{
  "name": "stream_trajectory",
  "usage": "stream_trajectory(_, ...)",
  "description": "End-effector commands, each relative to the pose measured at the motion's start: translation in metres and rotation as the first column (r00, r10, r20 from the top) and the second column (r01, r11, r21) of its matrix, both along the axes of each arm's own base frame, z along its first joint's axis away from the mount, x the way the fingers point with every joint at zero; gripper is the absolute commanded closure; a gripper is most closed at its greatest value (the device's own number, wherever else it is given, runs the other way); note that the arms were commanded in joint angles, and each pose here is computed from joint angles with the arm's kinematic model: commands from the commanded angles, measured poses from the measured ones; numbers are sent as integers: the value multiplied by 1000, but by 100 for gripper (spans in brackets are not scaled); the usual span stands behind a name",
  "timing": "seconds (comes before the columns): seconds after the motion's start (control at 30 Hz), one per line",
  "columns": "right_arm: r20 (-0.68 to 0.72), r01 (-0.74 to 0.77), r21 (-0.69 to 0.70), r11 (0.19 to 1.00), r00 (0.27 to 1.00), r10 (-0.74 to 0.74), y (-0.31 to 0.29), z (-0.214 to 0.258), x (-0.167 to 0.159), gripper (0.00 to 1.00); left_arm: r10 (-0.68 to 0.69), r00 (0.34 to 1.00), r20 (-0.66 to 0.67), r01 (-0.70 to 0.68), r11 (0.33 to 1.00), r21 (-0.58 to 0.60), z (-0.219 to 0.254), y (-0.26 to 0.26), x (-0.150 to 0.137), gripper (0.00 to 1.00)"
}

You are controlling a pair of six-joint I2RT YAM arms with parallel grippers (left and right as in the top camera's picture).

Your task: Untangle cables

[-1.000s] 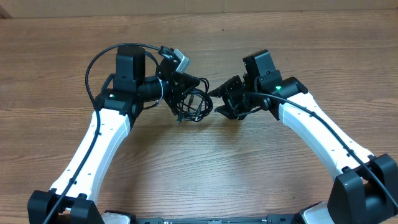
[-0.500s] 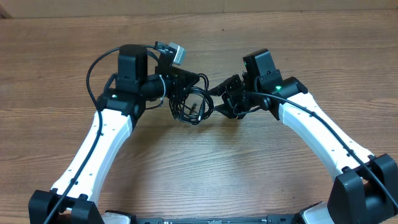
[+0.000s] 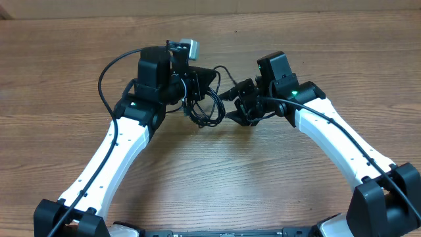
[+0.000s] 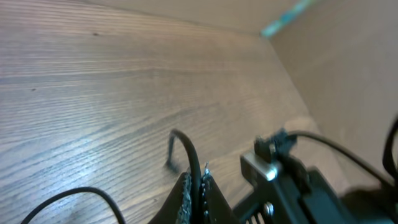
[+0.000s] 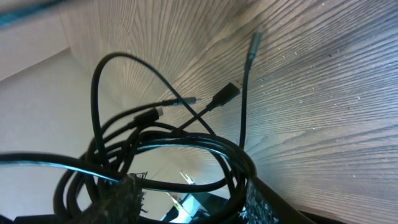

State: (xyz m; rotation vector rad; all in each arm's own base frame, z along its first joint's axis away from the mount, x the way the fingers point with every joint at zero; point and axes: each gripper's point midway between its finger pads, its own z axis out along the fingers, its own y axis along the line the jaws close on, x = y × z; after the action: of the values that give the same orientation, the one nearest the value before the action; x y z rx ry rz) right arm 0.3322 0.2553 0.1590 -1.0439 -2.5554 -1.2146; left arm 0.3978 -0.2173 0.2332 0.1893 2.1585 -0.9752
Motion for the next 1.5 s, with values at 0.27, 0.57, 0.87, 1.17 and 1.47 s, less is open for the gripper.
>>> stream_trajectory(0.27, -16, -28, 26, 999, 999, 29, 7, 2, -7, 46, 264, 957, -120, -279, 951, -130, 17, 17, 22, 96)
stream_trajectory(0.57, 45, 5, -14, 1000, 999, -4, 3, 1, 6, 37, 255, 959, -124, -271, 954, -131, 16, 16, 21, 96)
stream_trajectory(0.87, 355, 198, -417, 887, 934, -42, -63, -21, 59, 9, 212, 975, -71, -215, 976, -39, 6, 18, 16, 96)
stream_trajectory(1.17, 322, 142, -314, 939, 946, -36, -55, -14, 57, 8, 91, 994, 59, -98, 987, 129, -4, 17, 10, 96)
stream_trajectory(1.47, 126, -28, 11, 1000, 992, 26, -9, 9, 20, 21, 22, 990, 140, -51, 978, 203, -3, 17, 11, 96)
